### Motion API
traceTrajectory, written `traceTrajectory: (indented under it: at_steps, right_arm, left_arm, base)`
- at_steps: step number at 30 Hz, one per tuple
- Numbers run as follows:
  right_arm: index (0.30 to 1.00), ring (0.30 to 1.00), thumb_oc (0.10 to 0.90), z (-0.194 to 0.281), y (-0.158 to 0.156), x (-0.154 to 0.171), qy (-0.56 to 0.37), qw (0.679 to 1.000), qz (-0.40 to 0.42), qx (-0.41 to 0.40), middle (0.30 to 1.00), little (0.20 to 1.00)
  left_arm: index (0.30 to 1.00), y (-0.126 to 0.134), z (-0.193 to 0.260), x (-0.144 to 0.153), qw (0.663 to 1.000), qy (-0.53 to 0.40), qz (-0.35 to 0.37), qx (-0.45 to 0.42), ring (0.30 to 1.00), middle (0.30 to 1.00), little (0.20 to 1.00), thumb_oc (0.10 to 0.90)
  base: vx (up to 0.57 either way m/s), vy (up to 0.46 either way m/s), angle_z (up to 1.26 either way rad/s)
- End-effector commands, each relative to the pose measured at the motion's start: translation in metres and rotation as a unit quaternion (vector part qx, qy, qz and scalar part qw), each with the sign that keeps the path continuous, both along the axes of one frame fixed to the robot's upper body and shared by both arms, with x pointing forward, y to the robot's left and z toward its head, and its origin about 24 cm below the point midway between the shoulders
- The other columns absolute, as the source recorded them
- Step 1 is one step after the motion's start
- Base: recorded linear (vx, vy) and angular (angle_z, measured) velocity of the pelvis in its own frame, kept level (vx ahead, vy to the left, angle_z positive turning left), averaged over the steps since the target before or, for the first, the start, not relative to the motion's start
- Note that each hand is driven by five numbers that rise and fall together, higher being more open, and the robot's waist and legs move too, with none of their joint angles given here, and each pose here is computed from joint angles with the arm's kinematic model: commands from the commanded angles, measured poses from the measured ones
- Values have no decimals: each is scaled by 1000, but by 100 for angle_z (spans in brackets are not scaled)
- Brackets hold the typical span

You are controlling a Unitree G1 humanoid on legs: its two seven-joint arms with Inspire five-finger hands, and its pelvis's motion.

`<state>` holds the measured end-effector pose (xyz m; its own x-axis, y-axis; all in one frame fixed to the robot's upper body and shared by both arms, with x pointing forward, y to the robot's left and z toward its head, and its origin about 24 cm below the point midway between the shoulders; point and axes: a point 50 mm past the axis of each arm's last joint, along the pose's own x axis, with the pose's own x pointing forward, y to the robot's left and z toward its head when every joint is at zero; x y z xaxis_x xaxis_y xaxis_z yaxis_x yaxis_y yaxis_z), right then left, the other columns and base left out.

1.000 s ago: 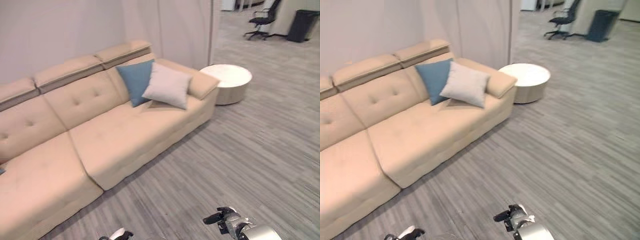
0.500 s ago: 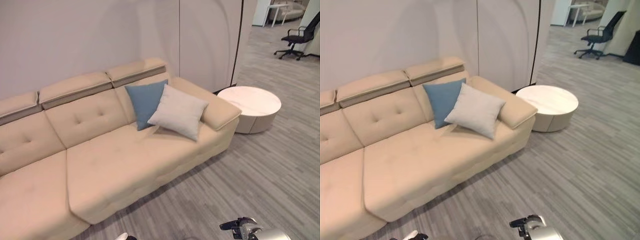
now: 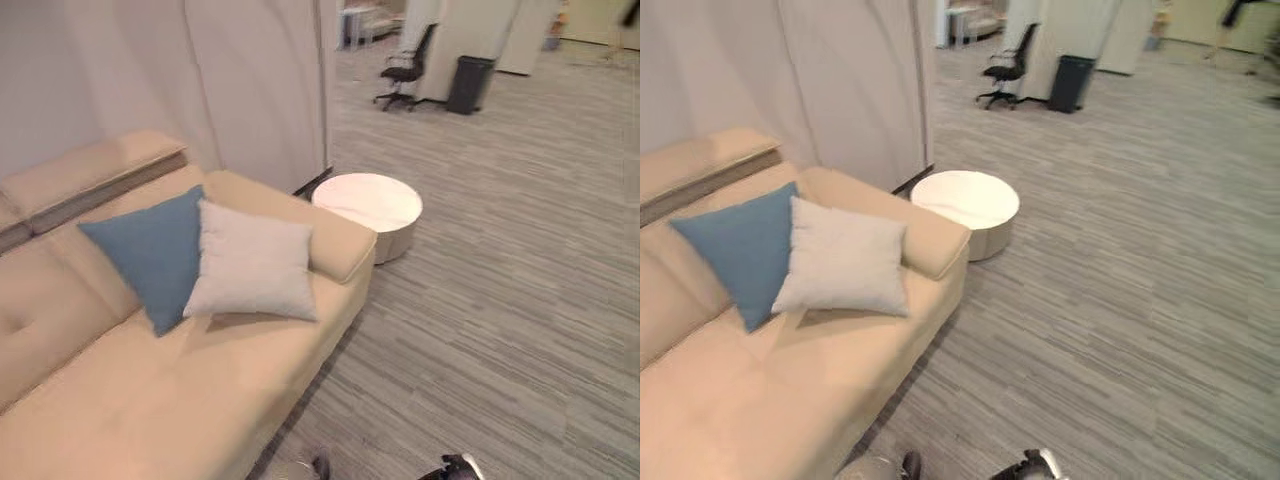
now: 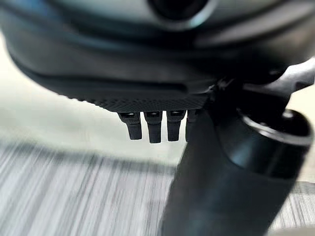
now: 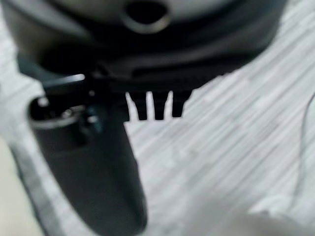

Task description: Pick up all the scattered cushions and arrange them neatly on the sofa.

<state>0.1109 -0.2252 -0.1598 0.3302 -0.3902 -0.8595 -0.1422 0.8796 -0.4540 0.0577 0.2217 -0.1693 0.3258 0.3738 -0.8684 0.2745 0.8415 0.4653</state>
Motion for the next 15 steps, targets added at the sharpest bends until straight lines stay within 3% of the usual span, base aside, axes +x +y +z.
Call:
traceTrajectory:
  at_steps: [1,6,10,15]
  right_arm:
    - [900,900,800,20,-18,47,-72,997,-2,-19,900,900]
    - [900,900,800,18,-27,34,-75,996,-47,-13,900,900]
    - [900,900,800,20,-39,30,-83,993,-85,-20,900,900]
    - [900,900,800,32,-35,57,-150,986,-68,-30,900,900]
  left_arm:
    - [900,4,5,18,999,-30,-38,22,900,900,900,800]
    - [900,-5,13,58,992,-94,-84,16,900,900,900,800]
    - [900,-6,17,69,990,-120,-69,12,900,900,900,800]
    - [900,-17,25,88,983,-177,-46,-13,900,900,900,800]
  base:
    - [282,-62,120]
    - [374,-336,86]
    - [404,-389,119]
    - [193,-332,111]
